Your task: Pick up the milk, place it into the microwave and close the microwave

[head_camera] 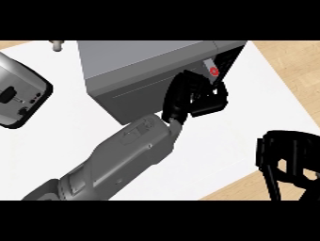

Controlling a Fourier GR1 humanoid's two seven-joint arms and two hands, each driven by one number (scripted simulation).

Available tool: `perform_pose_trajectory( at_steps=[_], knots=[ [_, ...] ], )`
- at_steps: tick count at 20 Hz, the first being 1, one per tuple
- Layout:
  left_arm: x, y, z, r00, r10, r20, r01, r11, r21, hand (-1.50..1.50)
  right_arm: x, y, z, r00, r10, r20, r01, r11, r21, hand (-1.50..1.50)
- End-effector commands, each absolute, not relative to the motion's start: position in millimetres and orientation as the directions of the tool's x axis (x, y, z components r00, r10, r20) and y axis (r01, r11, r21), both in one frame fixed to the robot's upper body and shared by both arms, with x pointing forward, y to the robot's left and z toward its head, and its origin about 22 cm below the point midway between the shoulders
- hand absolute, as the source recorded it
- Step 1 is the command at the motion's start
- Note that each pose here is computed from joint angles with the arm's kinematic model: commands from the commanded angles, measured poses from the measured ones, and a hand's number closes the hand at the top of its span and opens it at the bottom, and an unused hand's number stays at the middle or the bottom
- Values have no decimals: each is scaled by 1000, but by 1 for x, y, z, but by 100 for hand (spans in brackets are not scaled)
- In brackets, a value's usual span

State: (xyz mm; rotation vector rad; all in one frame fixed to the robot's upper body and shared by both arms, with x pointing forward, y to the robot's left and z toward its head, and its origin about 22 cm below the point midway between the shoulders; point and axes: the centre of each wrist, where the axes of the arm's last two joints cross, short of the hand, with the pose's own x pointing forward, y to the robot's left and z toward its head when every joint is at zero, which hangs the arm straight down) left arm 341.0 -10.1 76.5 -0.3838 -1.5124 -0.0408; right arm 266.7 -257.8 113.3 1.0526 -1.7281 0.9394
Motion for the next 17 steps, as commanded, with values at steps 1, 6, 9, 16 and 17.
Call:
perform_pose_trajectory(
  at_steps=[1,6,9,16,17],
  knots=[
    [362,21,55,160,330,931,75,936,-344,150,253,-252,104,-222,-291,931,-933,342,-115,150],
    [365,39,40,172,348,922,116,922,-369,150,239,-243,102,-225,-315,922,-927,361,-103,150],
    [364,42,32,187,371,910,137,907,-398,150,229,-237,97,-212,-321,923,-926,367,-85,150],
    [365,54,18,197,387,901,177,890,-421,150,207,-223,98,-219,-335,916,-925,371,-85,150],
    [365,55,16,194,392,899,173,889,-424,150,204,-222,98,-222,-337,915,-922,378,-84,150]
  ],
)
